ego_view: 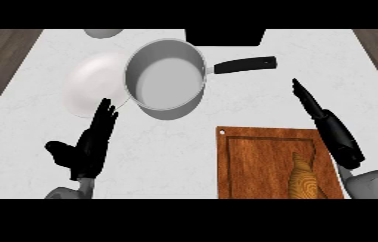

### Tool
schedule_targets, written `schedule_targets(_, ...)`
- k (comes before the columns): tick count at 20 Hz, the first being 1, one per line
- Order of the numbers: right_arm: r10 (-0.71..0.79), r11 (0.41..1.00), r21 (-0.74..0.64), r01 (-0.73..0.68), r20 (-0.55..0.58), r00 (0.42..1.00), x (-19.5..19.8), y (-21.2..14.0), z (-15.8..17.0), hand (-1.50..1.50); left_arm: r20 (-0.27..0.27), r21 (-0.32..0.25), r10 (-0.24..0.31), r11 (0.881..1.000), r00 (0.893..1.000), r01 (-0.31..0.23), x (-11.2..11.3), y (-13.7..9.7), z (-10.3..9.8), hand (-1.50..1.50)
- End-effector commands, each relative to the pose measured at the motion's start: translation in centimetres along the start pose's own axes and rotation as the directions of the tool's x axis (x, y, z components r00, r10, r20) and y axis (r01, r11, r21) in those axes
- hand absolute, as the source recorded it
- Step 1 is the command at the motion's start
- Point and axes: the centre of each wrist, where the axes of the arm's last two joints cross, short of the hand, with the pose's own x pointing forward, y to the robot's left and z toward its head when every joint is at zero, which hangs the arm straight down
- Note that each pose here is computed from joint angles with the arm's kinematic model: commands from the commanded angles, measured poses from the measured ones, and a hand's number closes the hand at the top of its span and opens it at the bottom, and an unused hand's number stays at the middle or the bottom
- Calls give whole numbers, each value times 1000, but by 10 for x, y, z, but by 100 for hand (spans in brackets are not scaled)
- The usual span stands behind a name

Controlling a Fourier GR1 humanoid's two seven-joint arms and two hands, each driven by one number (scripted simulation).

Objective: Pick the croissant from the cutting board and place it in the pot

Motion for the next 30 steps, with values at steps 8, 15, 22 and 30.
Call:
schedule_targets(8, 243, 659, -413, -628, -673, 698, -65, -96, 129, -150, -103, 258, -366, 888, 925, 380, 14, 111, 15, 0)
schedule_targets(15, 266, 492, -584, -646, -606, 749, -45, -10, 166, -150, -133, 241, -429, 860, 893, 449, 34, 131, 23, 0)
schedule_targets(22, 199, 582, -453, -676, -726, 658, -3, 25, 215, -150, -81, 185, -442, 874, 893, 449, 44, 111, 17, 0)
schedule_targets(30, 216, 722, -167, -671, -867, 448, 41, 8, 202, -150, -39, 132, -459, 878, 888, 460, 60, 99, 7, 0)
